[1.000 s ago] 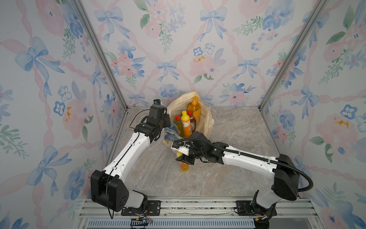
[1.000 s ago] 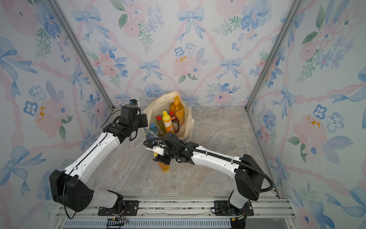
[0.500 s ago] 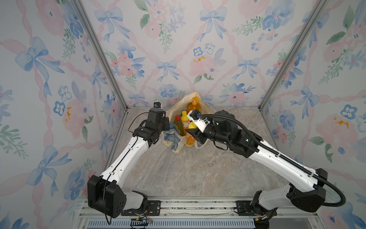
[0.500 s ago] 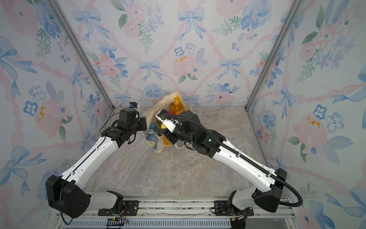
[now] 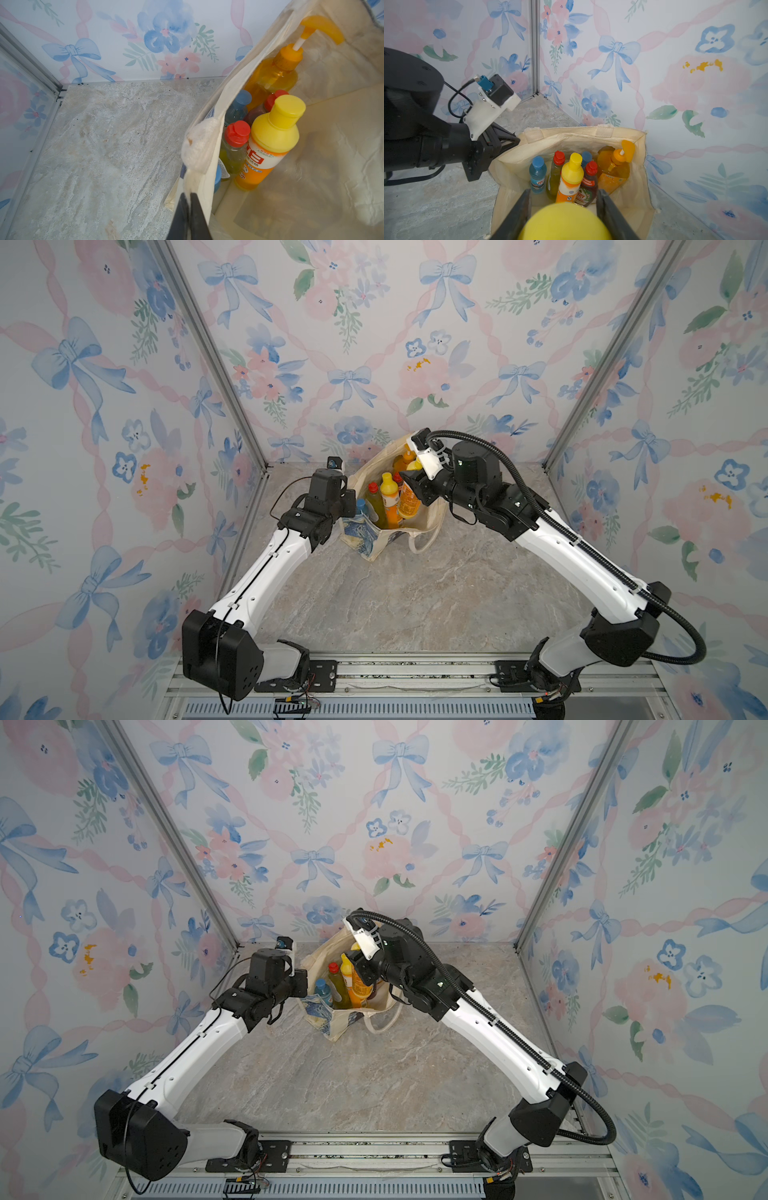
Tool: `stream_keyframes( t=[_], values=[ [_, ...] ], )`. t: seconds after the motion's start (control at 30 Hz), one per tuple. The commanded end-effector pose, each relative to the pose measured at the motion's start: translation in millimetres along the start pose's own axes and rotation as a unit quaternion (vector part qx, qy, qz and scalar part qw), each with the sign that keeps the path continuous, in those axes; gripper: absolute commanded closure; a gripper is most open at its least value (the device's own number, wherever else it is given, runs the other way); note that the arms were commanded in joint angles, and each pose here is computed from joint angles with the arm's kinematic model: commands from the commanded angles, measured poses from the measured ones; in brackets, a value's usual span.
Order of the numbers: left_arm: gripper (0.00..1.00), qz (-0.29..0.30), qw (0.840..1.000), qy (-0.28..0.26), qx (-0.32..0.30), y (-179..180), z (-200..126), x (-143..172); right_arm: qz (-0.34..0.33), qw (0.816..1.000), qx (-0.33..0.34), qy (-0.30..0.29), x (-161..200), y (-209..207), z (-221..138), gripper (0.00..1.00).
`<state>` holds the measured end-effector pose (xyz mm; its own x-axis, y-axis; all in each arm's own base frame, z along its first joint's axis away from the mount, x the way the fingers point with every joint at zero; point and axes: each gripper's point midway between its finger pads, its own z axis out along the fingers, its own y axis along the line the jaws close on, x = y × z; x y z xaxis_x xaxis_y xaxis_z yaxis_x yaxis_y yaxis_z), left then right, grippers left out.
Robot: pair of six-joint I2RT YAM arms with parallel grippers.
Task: Pack dish soap into the shopping bag
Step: Place the bottle of dish soap in the shopping bag.
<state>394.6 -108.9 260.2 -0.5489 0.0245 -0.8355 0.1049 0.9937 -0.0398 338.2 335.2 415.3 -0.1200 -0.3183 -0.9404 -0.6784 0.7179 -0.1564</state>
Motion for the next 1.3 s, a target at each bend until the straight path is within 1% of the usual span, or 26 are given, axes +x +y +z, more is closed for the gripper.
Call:
stream_keyframes(
  t=[0.0, 0.1, 0.23, 0.4, 0.47, 0.53, 0.67, 1.03, 1.27],
  values=[
    [1.00, 0.038, 0.998, 0.040, -0.002, 4, 5, 23, 0.006, 0.997, -0.015, -0.074, -30, 5, 10, 1.00],
    [1.00, 0.042, 0.998, 0.045, -0.006, 5, 12, 21, -0.004, 0.997, -0.031, -0.078, -22, 14, 30, 1.00],
    [1.00, 0.039, 0.998, 0.050, -0.011, 5, 20, 19, -0.010, 0.995, -0.073, -0.073, -7, 32, 46, 1.00],
    [1.00, 0.033, 0.998, 0.053, -0.025, 11, 27, 18, -0.010, 0.990, -0.133, -0.047, 26, 50, 56, 1.00],
    [1.00, 0.032, 0.998, 0.056, -0.024, 12, 29, 18, -0.008, 0.988, -0.146, -0.043, 33, 55, 57, 1.00],
    [1.00, 0.032, 0.998, 0.057, -0.022, 10, 32, 17, -0.008, 0.987, -0.156, -0.028, 48, 61, 70, 1.00],
    [1.00, 0.033, 0.997, 0.062, -0.021, 10, 35, 19, -0.008, 0.988, -0.151, -0.029, 56, 61, 85, 1.00],
    [1.00, 0.032, 0.998, 0.049, -0.020, 11, 27, 12, -0.023, 0.994, -0.093, -0.053, 64, 45, 124, 1.00],
    [1.00, 0.030, 0.999, 0.038, -0.012, 9, 19, 5, -0.005, 0.994, -0.096, -0.047, 77, 42, 147, 1.00]
  ],
)
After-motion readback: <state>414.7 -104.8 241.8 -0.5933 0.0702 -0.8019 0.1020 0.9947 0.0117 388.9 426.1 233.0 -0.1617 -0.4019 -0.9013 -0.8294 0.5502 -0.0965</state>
